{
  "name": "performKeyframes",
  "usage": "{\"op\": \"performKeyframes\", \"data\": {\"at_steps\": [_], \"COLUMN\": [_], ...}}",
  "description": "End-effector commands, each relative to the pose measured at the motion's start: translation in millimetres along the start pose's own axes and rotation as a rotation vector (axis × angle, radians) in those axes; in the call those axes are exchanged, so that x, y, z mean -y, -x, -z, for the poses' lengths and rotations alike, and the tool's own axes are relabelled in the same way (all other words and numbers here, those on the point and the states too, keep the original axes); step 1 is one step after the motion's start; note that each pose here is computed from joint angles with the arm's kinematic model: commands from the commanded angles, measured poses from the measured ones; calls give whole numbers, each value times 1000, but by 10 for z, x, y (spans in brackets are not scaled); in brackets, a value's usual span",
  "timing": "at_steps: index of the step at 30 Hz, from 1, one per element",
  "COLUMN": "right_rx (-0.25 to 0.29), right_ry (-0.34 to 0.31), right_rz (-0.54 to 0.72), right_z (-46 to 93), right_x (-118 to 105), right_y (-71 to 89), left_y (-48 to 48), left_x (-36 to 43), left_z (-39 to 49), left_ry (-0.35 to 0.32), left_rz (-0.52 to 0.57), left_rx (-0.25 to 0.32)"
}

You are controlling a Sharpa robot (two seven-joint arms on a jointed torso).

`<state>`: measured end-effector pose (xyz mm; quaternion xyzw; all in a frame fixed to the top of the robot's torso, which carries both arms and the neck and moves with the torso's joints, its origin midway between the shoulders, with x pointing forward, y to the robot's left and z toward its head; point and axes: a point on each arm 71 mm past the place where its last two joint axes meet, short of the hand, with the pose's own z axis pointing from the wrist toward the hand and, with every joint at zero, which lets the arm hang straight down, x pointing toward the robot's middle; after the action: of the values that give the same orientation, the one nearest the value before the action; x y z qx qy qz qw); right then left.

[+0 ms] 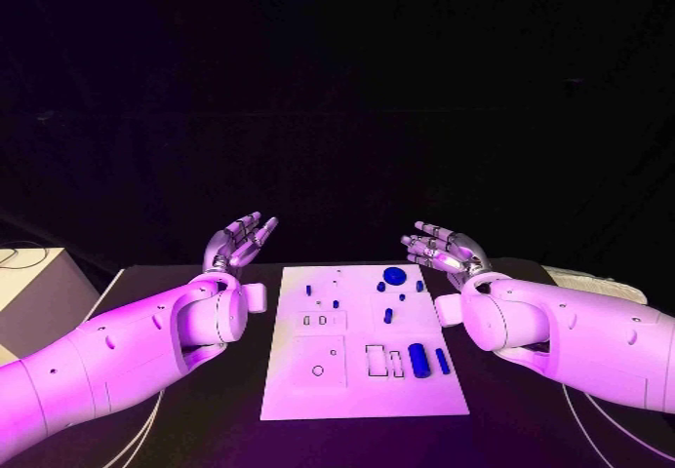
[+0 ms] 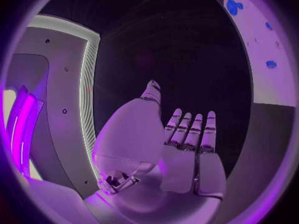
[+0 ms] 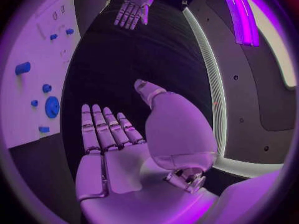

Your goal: Assemble the parts on the task board

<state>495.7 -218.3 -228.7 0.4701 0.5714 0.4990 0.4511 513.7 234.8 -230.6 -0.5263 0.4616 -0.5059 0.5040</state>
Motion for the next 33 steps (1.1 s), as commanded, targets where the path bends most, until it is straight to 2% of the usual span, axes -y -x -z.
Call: {"op": "performKeyframes", "data": {"at_steps": [1, 5, 6, 11, 17, 19, 23, 24, 33], "right_rx": [-157, -170, -165, -172, -232, -242, -240, -240, -235], "right_ry": [-45, -52, 27, 115, 192, 222, 290, 292, 369], "right_rz": [-10, -5, 187, 391, 630, 712, 883, 891, 1199], "right_z": [-24, -36, -54, -110, -177, -195, -239, -241, -292], "right_x": [15, 14, -19, -76, -152, -194, -338, -345, -563], "right_y": [-73, -60, 93, 154, 180, 178, 161, 159, 94], "left_y": [-58, -58, -45, -28, -55, -73, -120, -122, -240], "left_x": [20, 20, 21, 40, 100, 138, 261, 267, 496], "left_z": [-4, -4, 7, 29, 87, 110, 184, 188, 348], "left_ry": [-26, -26, -13, -13, -15, -13, -2, -2, -16], "left_rz": [36, 36, 49, 49, 29, 30, 52, 53, 67], "left_rx": [-68, -68, -99, -134, -206, -226, -275, -277, -392]}}
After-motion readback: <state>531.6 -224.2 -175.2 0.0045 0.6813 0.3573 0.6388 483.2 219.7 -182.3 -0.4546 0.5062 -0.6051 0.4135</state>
